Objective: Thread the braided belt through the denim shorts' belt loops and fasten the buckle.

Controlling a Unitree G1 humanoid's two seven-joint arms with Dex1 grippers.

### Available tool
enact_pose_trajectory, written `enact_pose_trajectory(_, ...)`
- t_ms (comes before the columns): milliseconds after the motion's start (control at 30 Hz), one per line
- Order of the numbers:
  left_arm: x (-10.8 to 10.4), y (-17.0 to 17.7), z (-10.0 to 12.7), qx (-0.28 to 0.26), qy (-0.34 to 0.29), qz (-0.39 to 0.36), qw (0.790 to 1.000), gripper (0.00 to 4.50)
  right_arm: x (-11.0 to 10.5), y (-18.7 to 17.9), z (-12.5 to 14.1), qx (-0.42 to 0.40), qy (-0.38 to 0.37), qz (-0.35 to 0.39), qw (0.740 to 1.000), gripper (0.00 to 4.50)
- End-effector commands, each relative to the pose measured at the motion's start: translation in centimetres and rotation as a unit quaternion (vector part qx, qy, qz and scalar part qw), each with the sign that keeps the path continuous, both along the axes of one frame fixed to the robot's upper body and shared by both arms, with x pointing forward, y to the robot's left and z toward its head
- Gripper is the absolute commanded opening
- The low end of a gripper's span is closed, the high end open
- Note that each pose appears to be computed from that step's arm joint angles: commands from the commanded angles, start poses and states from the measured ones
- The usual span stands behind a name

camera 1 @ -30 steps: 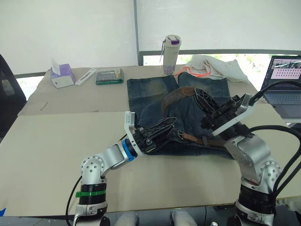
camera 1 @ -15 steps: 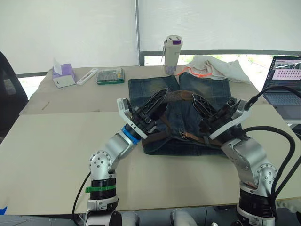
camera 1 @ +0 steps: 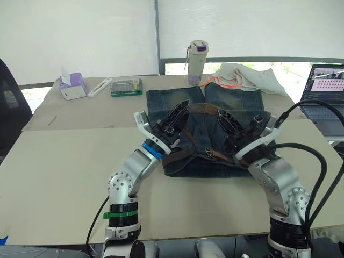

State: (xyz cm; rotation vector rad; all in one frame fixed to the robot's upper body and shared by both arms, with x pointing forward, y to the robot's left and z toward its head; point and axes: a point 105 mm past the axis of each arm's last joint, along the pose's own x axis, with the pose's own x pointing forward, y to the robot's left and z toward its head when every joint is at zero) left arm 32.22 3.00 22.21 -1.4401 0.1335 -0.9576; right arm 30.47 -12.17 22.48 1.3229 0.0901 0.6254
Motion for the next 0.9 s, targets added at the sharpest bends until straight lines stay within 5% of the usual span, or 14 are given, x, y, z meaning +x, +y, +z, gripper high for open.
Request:
enact_pose_trajectory(33, -0.1, -0.1, 0.9, -0.011, -0.007, 0.0, 1.0, 1.54, -0.8, 0.2, 1.1, 0.0, -0.03, -0.001, 1.0, 0.0)
enact_pose_trajectory(167, 0.0, 0.0, 0.7, -0.009, -0.003, 0.003, 1.0, 0.1, -0.9, 0.4, 1.0, -0.003, -0.031, 0.002, 1.0, 0.0)
enact_pose_trajectory(367, 0.3, 0.2, 0.2, 0.015, 0.0, 0.013, 1.0, 0.01, -1.0, 0.4, 0.5, -0.025, -0.032, -0.001, 0.999, 0.0)
enact_pose_trajectory(633, 0.4, 0.6, -1.0, 0.13, -0.034, 0.019, 0.991, 0.0, -1.7, -0.5, -1.0, -0.215, -0.098, -0.014, 0.972, 2.8)
enact_pose_trajectory(767, 0.9, 1.4, -1.4, 0.167, -0.053, 0.045, 0.984, 0.0, -2.5, -1.7, -3.7, -0.4, -0.144, -0.002, 0.905, 4.11)
enact_pose_trajectory(900, 2.9, 2.4, -3.3, 0.217, -0.018, 0.095, 0.971, 0.0, -2.7, -3.5, -7.7, -0.593, -0.181, 0.027, 0.784, 4.11)
